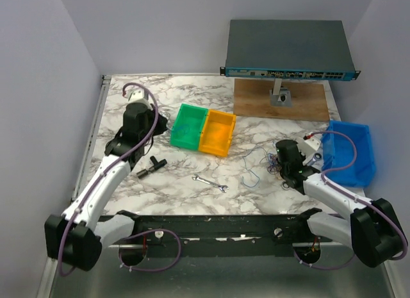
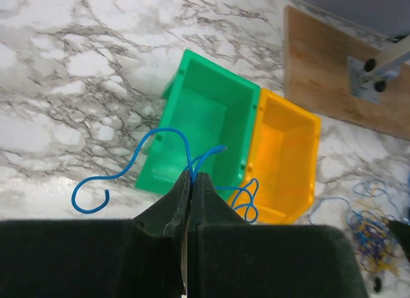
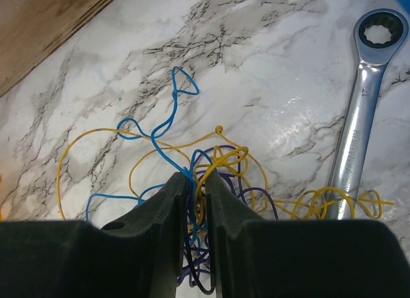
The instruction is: Untangle the cables
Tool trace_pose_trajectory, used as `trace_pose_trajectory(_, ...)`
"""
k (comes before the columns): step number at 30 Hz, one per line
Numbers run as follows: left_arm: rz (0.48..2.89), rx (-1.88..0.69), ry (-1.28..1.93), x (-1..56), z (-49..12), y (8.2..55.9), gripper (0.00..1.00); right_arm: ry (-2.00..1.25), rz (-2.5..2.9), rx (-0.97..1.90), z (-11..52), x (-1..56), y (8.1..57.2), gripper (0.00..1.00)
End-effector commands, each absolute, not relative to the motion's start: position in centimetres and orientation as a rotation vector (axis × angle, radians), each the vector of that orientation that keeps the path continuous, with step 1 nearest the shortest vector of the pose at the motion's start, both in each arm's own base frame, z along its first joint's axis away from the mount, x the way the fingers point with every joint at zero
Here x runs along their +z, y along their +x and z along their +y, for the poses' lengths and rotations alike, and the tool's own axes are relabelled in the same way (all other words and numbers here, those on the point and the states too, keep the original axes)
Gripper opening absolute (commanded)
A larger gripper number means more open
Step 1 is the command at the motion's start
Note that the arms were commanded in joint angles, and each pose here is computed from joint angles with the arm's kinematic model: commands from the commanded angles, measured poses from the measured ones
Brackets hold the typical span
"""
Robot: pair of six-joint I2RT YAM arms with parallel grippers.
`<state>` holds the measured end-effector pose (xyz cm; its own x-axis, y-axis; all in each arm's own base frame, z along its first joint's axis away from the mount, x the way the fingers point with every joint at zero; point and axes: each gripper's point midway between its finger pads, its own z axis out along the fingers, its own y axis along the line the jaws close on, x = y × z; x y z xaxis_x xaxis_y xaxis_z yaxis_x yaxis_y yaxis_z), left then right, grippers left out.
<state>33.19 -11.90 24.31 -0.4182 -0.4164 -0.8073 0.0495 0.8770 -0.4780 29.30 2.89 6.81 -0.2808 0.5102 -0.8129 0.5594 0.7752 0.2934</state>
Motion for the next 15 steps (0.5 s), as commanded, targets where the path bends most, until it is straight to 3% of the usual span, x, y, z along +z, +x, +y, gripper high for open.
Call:
trace_pose_trajectory(1, 1.967, -0.251, -0.193, 24.1, -11.7, 37.7, 0.0, 0.789, 1.93, -0.033, 3.1, 7.1, 29.4, 0.24)
trace_pose_trajectory(5, 2.052, -0.031, -0.093, 21.9, -13.3, 40.4, 0.0, 0.784, 1.91, -0.002, 3.4, 7.5, 29.8, 0.24)
trace_pose_trajectory(15, 2.337, 0.138, 0.042, 12.8, -16.6, 43.3, 0.0, 0.769, 1.913, 0.012, 3.6, 7.5, 29.9, 0.24)
